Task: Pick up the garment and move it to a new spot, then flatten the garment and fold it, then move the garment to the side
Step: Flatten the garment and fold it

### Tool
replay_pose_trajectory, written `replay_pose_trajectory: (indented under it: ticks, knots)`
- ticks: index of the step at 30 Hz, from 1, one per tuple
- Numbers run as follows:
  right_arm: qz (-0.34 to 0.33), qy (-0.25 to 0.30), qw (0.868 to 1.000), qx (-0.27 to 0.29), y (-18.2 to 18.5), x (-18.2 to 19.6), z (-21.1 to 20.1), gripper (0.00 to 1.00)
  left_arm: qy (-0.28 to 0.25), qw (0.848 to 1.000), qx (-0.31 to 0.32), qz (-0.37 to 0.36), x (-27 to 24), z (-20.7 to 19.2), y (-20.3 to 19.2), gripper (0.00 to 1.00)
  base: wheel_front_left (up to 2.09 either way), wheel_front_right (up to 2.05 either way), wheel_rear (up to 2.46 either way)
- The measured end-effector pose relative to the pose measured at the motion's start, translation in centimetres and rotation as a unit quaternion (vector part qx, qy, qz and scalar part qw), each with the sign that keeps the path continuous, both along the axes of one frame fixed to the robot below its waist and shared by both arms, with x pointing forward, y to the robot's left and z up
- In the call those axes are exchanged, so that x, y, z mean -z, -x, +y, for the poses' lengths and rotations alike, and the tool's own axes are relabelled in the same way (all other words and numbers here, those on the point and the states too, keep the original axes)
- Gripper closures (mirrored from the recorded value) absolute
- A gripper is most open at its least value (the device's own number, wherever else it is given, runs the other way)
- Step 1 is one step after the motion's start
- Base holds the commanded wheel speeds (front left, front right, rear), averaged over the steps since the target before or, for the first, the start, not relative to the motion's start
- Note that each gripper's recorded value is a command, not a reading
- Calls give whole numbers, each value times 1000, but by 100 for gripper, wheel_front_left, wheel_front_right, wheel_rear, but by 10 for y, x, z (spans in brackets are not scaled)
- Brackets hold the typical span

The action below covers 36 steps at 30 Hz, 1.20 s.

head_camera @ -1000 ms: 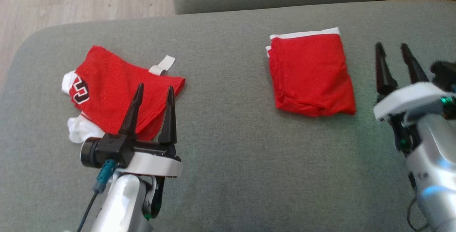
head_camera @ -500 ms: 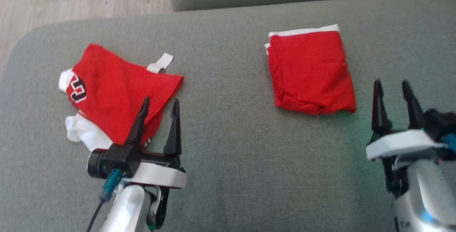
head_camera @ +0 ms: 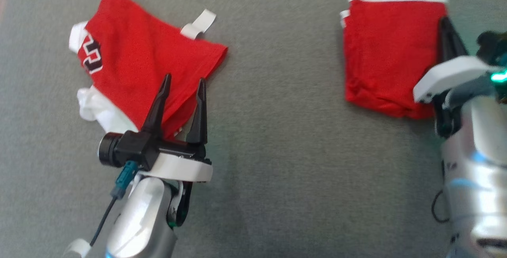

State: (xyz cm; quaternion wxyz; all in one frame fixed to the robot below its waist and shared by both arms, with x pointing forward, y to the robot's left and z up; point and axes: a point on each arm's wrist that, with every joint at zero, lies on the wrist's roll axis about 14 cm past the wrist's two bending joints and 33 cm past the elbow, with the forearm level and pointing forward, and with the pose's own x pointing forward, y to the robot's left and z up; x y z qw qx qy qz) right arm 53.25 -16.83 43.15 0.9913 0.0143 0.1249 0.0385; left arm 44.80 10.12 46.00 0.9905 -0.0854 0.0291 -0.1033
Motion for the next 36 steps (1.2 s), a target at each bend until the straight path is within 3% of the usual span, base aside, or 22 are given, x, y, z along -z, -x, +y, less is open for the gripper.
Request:
replay_pose_trajectory:
  ticks: [8,17,23,29,36]
  knots:
    - [98,15,995,-16,-19,61,21,100,-10,999,-30,14,11,24,-5,0,0,0,0]
    - [31,9,996,-79,-23,25,62,100,-2,1000,-29,-8,-8,22,-2,0,0,0,0]
    - [72,16,990,-123,-3,42,84,100,-2,1000,-28,-15,-14,21,-1,0,0,0,0]
    - [78,-4,990,-119,4,42,86,100,-1,999,-28,-19,-18,21,1,0,0,0,0]
    - [21,-40,995,-90,3,7,75,100,3,999,-31,-16,-17,20,11,0,0,0,0]
